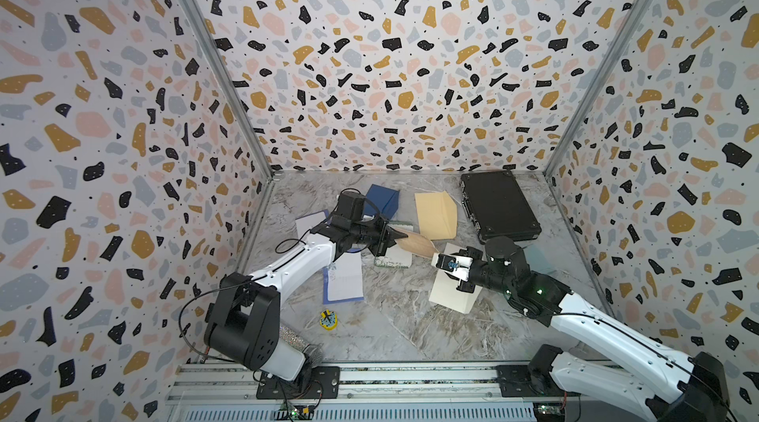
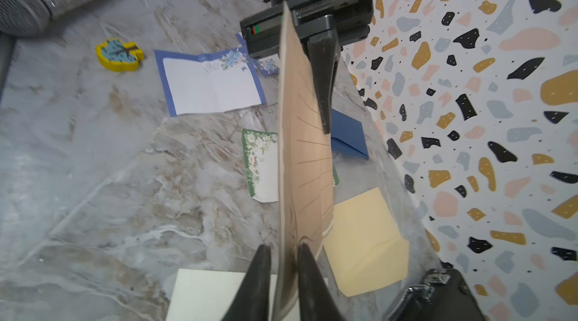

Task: Take the letter paper out of the envelope
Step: Pick up the letter paper from the center of the board, then place the letter paper at the center of the board.

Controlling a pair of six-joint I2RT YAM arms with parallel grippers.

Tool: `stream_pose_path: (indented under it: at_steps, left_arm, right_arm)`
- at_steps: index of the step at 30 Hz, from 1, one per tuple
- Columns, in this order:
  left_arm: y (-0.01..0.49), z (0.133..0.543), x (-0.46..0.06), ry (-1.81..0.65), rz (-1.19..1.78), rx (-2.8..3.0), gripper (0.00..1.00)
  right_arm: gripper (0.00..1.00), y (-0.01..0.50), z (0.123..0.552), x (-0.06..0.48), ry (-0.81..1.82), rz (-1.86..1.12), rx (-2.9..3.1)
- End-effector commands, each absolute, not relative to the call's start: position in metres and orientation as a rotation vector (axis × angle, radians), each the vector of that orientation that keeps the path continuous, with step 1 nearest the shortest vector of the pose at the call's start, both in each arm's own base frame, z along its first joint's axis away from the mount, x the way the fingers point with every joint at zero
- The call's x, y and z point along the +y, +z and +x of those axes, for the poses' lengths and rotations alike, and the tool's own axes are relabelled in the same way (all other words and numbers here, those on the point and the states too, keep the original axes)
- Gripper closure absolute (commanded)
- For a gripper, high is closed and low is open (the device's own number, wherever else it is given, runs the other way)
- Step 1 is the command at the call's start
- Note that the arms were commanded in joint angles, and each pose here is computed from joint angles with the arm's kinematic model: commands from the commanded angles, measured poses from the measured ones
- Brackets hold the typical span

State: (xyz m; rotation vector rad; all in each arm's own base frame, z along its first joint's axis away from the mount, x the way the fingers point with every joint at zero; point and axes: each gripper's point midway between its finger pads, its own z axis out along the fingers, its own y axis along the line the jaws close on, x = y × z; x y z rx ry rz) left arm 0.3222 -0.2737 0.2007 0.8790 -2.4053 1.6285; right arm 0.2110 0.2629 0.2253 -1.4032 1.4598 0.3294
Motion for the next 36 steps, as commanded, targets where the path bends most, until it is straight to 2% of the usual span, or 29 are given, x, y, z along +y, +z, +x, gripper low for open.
stream_pose_path:
  at_steps: [1,7,10,13,19,26,36]
  left_arm:
    - [0.238,0.334,-0.275,1.853,0.7,-2.5,1.0]
    - [0.237,0.319,-0.263,1.944,0.411,-2.757,1.0]
    - [0.226,0.302,-0.261,1.92,0.174,-2.911,1.0]
    - [0.202,0.285,-0.265,1.844,-0.012,-2.981,1.0]
    - [0.163,0.263,-0.27,1.73,-0.194,-3.056,1.0]
    - [0.114,0.248,-0.264,1.561,-0.165,-3.106,1.0]
    - [0.066,0.233,-0.249,1.311,-0.105,-3.181,1.0]
  right_arm:
    - [0.71,0.236,0.193,0.264,0.583,-1.227,1.605]
    - [0.43,0.269,0.205,0.232,0.703,-0.719,1.82]
    - [0.38,0.275,0.204,0.216,0.722,-0.57,1.884]
    - [0.37,0.274,0.202,0.214,0.764,-0.507,1.951]
    - [0.36,0.268,0.199,0.225,0.899,-0.424,2.058]
    - [0.41,0.246,0.195,0.238,1.081,-0.302,2.256]
    - [0.43,0.216,0.184,0.233,1.035,-0.275,2.441]
